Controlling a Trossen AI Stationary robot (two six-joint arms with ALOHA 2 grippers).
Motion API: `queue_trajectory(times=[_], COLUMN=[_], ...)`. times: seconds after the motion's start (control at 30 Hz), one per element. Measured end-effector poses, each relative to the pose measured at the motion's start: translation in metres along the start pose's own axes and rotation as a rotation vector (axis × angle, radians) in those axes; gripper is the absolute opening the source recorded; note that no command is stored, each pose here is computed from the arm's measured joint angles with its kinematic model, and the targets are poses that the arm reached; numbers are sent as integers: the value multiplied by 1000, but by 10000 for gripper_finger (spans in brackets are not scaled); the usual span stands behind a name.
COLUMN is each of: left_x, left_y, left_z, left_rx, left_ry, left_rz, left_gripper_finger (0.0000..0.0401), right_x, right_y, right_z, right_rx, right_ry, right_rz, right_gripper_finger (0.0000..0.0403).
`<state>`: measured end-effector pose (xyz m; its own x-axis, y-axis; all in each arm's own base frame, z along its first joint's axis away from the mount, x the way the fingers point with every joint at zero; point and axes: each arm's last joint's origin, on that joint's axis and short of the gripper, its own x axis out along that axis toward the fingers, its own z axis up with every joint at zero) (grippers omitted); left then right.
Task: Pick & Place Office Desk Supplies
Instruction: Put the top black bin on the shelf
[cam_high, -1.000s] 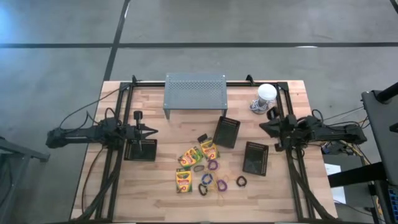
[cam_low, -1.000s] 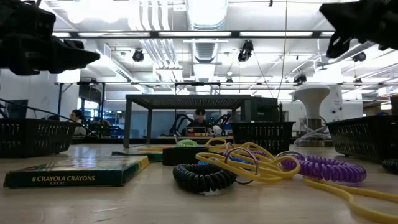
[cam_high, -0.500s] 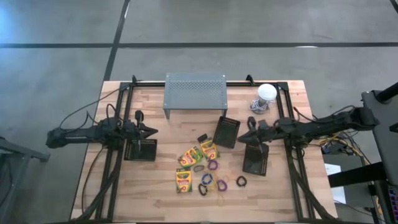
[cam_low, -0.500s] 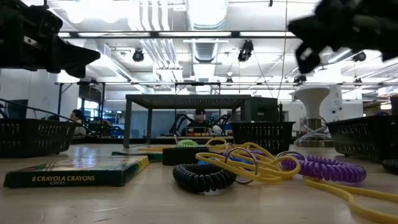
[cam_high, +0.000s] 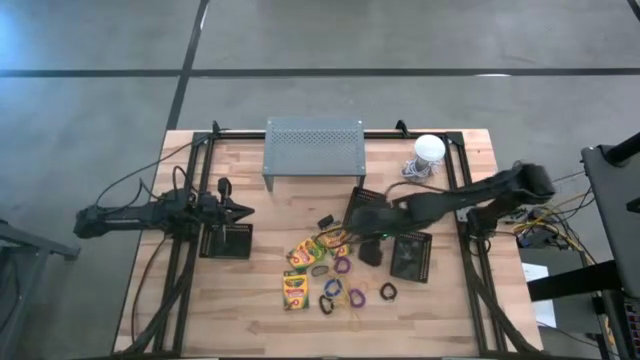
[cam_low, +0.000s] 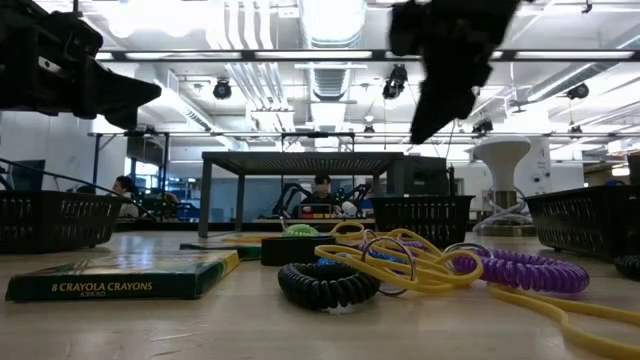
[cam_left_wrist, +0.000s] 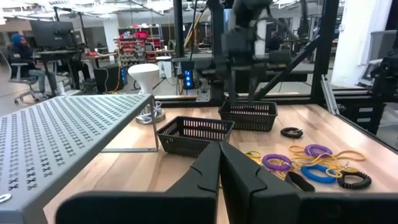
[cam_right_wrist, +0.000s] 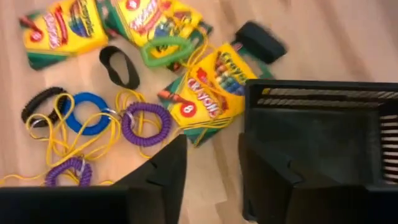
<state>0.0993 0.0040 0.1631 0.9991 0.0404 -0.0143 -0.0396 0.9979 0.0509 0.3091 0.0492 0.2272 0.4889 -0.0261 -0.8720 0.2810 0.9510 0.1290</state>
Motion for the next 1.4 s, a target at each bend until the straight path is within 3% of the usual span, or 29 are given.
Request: queue_trajectory(times=[0.2, 0.47, 0.63, 0.8, 1.07, 1.23, 1.4], left_x=[0, 0, 0, 0, 2, 3, 5], left_y=[0, 0, 0, 0, 0, -1, -1], left_z=[0, 0, 0, 0, -2, -4, -6], left_rx=[-27, -63, -63, -63, -78, -79, -87], left_ry=[1, 1, 1, 5, 29, 55, 80], left_rz=[-4, -11, -11, -11, -11, -12, -12], left_gripper_finger=[14, 14, 14, 14, 14, 14, 14], right_x=[38, 80, 75, 44, 1, 10, 23], right_y=[13, 24, 35, 44, 4, -43, -78], right_z=[18, 18, 23, 31, 32, 20, 12], right_rx=[5, -5, -16, 10, 241, 388, 446], right_ry=[156, 319, 342, 261, 188, 195, 190], right_rz=[-169, -359, -383, -340, -372, -461, -470], right_gripper_finger=[199, 184, 164, 164, 242, 273, 261])
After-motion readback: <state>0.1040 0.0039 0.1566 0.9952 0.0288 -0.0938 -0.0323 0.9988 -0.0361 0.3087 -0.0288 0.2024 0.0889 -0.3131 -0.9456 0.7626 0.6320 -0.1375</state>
